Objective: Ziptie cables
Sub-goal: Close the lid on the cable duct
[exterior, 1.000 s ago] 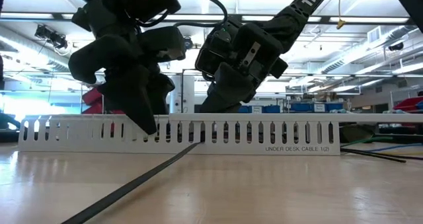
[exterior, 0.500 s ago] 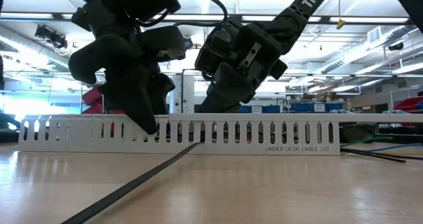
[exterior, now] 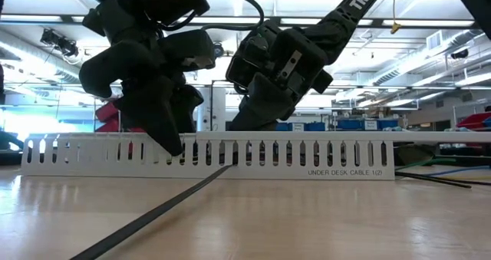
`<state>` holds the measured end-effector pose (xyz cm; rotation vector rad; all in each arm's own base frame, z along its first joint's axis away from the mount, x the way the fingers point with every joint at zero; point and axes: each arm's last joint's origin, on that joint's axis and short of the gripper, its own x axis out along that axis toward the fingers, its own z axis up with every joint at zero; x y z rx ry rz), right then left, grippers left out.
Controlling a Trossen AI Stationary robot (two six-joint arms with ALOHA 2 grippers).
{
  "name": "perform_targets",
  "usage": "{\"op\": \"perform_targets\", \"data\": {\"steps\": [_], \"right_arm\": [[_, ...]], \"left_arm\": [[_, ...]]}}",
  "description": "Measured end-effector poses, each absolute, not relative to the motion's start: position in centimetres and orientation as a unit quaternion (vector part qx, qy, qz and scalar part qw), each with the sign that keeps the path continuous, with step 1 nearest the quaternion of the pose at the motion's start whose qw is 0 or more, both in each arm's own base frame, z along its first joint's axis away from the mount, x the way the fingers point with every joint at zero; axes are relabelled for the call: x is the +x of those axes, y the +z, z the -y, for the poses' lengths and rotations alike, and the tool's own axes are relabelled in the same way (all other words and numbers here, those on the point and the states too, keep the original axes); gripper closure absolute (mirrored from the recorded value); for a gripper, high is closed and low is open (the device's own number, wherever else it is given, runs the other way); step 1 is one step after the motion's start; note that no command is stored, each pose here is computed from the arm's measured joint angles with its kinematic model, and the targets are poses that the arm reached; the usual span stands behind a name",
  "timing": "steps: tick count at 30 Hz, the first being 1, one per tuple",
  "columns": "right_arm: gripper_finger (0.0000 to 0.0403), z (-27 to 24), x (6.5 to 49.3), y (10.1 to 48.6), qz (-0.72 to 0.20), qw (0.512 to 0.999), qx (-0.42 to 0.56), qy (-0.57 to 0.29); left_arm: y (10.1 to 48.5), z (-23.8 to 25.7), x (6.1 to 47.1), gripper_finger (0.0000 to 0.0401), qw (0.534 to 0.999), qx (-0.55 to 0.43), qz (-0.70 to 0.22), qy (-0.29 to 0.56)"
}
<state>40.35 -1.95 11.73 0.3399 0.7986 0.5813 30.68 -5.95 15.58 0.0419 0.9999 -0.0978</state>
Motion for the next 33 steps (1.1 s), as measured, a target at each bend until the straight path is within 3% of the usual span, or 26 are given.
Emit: {"op": "perform_targets", "data": {"steps": [33], "right_arm": [[0.0403, 2.3, 42.5, 11.1, -0.374, 0.866, 0.162, 0.290]], "left_arm": [[15.6, 5.9, 30.9, 0.0162, 0.882, 0.049, -0.466, -0.050]]}}
